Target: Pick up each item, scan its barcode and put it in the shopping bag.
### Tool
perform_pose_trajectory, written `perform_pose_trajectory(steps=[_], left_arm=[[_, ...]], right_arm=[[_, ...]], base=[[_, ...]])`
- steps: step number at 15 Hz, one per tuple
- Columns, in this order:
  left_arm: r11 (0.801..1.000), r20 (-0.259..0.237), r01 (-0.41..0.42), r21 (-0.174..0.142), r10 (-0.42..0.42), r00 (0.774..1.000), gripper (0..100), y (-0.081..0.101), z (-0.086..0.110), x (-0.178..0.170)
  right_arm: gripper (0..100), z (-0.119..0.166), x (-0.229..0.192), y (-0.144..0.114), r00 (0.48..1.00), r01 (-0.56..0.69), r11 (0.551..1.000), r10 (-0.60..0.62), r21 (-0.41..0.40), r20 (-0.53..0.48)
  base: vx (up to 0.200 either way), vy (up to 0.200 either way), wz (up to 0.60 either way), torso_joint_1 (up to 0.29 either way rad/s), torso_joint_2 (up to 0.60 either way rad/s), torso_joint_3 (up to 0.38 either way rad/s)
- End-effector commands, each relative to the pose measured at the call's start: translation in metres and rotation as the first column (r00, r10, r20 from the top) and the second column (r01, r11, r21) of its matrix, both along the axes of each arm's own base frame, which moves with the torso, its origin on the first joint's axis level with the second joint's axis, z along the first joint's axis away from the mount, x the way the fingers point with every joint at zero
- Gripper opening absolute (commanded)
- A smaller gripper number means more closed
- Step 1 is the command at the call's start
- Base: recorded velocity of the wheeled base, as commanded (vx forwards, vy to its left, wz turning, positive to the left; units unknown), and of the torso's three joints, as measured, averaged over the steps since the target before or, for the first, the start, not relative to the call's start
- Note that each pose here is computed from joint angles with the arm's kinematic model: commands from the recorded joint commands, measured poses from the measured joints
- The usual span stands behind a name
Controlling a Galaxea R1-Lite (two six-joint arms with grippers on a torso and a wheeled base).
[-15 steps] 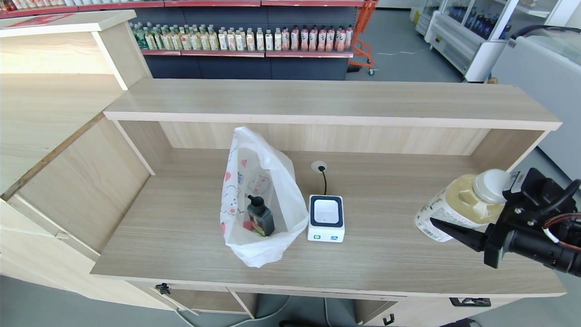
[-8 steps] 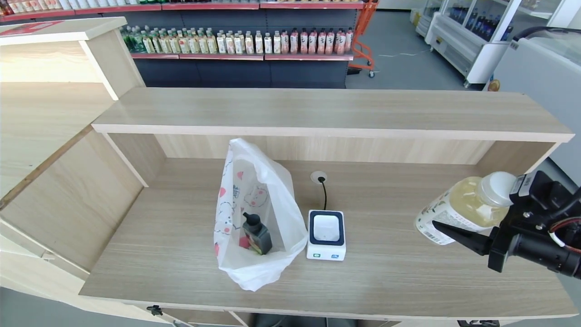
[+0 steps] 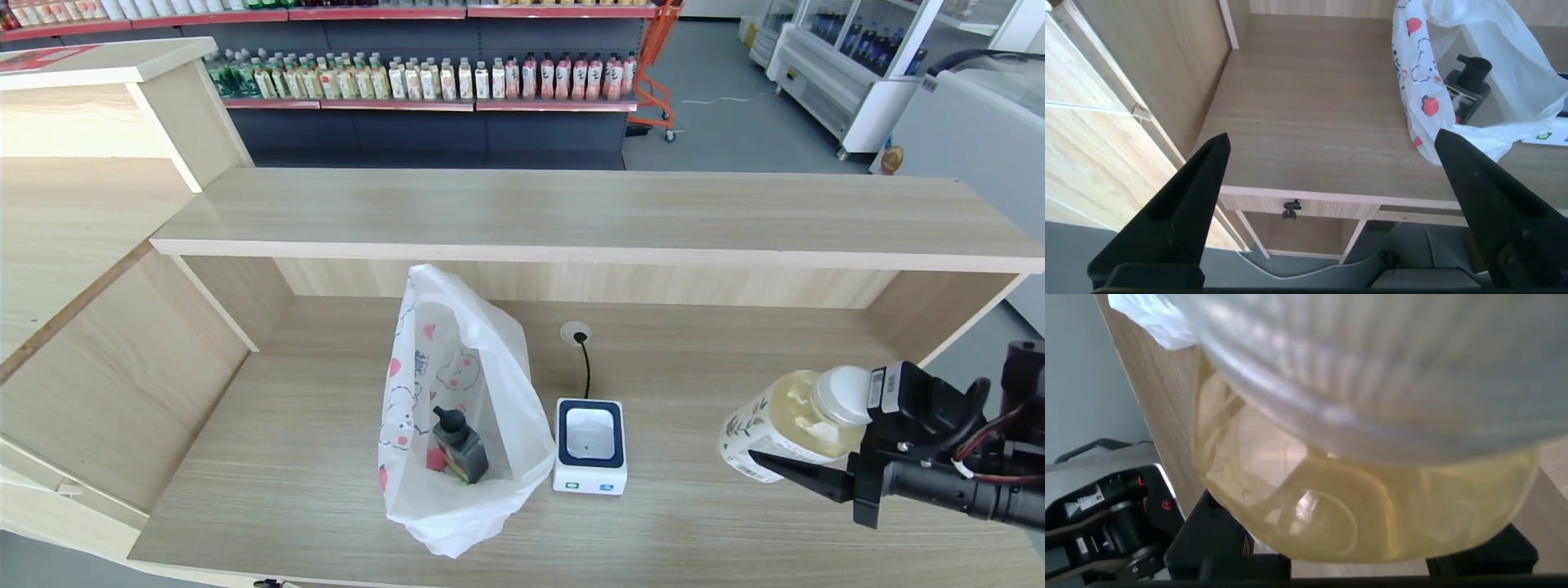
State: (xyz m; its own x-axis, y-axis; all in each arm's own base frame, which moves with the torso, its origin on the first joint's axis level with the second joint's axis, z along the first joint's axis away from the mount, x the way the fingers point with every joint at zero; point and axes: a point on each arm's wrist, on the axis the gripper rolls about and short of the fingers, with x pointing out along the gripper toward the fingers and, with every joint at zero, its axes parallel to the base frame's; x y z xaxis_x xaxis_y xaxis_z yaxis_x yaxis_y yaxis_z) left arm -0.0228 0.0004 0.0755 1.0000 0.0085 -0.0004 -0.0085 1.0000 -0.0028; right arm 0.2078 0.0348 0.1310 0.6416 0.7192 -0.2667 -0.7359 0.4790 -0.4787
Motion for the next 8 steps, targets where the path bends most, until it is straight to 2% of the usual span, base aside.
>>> perform_pose_trajectory(steps=[1, 5, 8], left_arm=[[1.000, 0.000, -0.001, 0.000, 0.001, 1.000, 100, 0.000, 0.000, 0.000], [1.000, 0.000, -0.001, 0.000, 0.001, 1.000, 100, 0.000, 0.000, 0.000], [1.000, 0.000, -0.001, 0.000, 0.001, 1.000, 100, 0.000, 0.000, 0.000]], right_arm=[[0, -0.019, 0.012, 0.002, 0.998, -0.045, 0.998, 0.044, -0.040, -0.038], [0, -0.037, 0.037, 0.004, 0.977, -0.203, 0.974, 0.209, -0.098, 0.053], [0, -0.037, 0.056, 0.012, 0.962, -0.242, 0.964, 0.253, -0.108, 0.099]], base=[[0.000, 0.000, 0.00, 0.000, 0.00, 0.000], [0.000, 0.000, 0.00, 0.000, 0.00, 0.000], [0.000, 0.000, 0.00, 0.000, 0.00, 0.000]])
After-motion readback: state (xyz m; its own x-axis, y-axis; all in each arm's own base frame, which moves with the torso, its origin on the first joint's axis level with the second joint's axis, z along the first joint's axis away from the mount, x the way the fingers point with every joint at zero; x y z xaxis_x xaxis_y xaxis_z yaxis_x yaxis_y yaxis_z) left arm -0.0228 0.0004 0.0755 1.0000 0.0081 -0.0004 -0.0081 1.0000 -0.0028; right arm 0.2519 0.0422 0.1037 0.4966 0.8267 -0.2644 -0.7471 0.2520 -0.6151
